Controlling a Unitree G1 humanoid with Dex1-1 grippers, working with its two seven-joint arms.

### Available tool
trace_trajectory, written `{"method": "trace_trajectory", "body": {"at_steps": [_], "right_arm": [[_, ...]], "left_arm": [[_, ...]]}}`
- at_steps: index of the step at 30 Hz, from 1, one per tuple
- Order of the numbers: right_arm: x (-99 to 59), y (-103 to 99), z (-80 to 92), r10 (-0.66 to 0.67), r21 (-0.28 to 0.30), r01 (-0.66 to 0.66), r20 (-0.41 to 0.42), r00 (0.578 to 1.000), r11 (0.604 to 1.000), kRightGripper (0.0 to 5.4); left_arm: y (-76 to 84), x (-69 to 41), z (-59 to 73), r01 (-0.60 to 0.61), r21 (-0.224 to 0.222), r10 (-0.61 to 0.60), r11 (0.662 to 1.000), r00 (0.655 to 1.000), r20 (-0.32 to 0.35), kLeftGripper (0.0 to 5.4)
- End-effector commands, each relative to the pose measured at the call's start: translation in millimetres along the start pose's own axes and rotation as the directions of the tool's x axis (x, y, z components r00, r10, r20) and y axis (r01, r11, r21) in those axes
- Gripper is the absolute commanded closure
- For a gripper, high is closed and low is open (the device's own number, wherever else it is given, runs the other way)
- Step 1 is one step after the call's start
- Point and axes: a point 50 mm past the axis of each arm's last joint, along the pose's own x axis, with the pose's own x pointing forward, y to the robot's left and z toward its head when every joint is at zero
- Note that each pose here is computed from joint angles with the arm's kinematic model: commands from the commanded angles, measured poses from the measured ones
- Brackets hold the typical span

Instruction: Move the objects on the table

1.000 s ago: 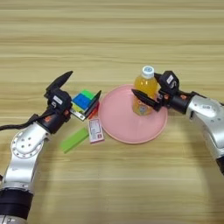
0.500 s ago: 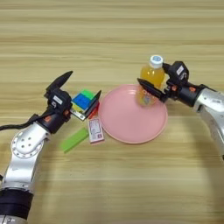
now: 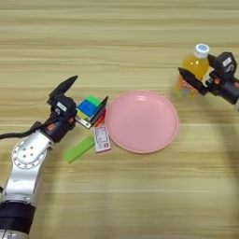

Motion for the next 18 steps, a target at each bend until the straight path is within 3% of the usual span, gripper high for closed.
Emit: {"method": "trace_trajectory", "body": {"at_steps": [1,10,18], "right_arm": [[-1.2,-9,-1.2,-0.04,-0.009,0.04,0.013,0.999,0.999,1.78],[-2.2,-8,-21.3,-0.06,-0.01,0.06,-0.035,0.998,0.998,1.78],[-3.3,-4,-33.4,-0.068,-0.076,0.063,-0.068,0.995,0.995,1.79]], "left_arm": [[2.5,2.0,3.8,-0.002,0.013,0.001,1.0,1.0,0.021,0.0],[2.7,1.2,3.9,-0.004,0.015,0.003,1.0,1.0,0.021,0.0],[3.1,0.9,4.0,-0.003,0.016,0.003,1.0,1.0,0.021,0.0]]}}
